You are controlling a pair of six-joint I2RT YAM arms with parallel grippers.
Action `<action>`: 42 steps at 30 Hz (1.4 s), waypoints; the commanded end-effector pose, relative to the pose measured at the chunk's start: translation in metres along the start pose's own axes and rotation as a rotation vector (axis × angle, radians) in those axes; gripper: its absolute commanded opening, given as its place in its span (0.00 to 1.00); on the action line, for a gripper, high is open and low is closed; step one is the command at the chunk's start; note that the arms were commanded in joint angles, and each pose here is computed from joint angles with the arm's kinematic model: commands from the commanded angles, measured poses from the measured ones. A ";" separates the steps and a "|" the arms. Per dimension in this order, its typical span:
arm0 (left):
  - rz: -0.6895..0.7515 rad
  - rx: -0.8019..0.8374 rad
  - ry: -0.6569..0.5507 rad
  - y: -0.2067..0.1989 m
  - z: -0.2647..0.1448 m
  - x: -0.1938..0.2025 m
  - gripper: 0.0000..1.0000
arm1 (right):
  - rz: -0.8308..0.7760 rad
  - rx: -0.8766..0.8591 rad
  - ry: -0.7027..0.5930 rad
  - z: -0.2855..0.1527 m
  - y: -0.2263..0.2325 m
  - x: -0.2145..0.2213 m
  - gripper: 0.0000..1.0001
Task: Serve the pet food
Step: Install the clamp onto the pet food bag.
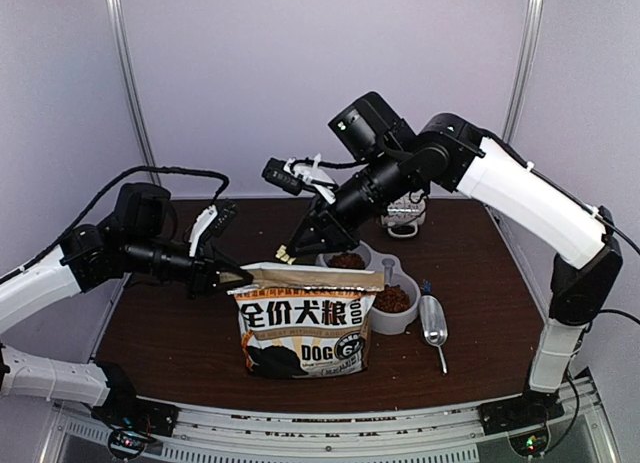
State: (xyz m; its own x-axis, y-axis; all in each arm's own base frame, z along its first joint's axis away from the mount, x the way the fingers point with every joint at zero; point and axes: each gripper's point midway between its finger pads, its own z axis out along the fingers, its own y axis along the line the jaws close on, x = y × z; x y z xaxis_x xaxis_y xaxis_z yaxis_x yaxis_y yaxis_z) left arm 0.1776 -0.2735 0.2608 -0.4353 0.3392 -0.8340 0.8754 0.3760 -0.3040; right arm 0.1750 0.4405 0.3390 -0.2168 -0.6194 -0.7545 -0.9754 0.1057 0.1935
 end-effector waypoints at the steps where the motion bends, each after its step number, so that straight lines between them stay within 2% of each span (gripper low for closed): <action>1: 0.077 0.030 -0.038 -0.004 -0.002 -0.006 0.11 | -0.023 0.002 0.033 0.006 -0.005 -0.001 0.00; 4: 0.121 0.052 -0.057 -0.009 -0.003 -0.011 0.00 | -0.022 -0.008 0.055 0.016 -0.009 0.000 0.00; 17: 0.303 0.145 -0.118 -0.033 -0.015 -0.031 0.00 | -0.011 0.036 0.136 0.040 -0.027 0.016 0.00; 26: 0.353 0.185 -0.126 -0.042 -0.017 -0.040 0.00 | -0.020 0.085 0.156 0.048 -0.040 0.018 0.00; 31: 0.376 0.195 -0.122 -0.045 -0.016 -0.045 0.00 | -0.032 0.052 0.101 0.050 -0.034 0.005 0.00; 39: 0.341 0.149 -0.145 -0.038 -0.016 -0.043 0.00 | -0.053 -0.042 -0.042 0.026 -0.016 -0.021 0.00; 40: 0.324 0.120 -0.144 -0.033 -0.015 -0.042 0.04 | -0.051 -0.050 -0.047 0.025 -0.015 -0.021 0.00; 42: 0.273 0.044 -0.128 -0.018 -0.012 -0.036 0.22 | -0.049 -0.054 -0.054 0.023 -0.015 -0.021 0.00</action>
State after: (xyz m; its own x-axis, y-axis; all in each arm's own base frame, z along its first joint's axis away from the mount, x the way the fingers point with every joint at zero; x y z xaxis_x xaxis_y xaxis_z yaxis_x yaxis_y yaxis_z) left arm 0.1711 -0.2782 0.2630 -0.2369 0.4304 -0.8710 0.9617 0.2314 -0.1472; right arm 0.1958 0.4736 0.3094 -0.1857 -0.6499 -0.7370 -0.9797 0.0645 0.1900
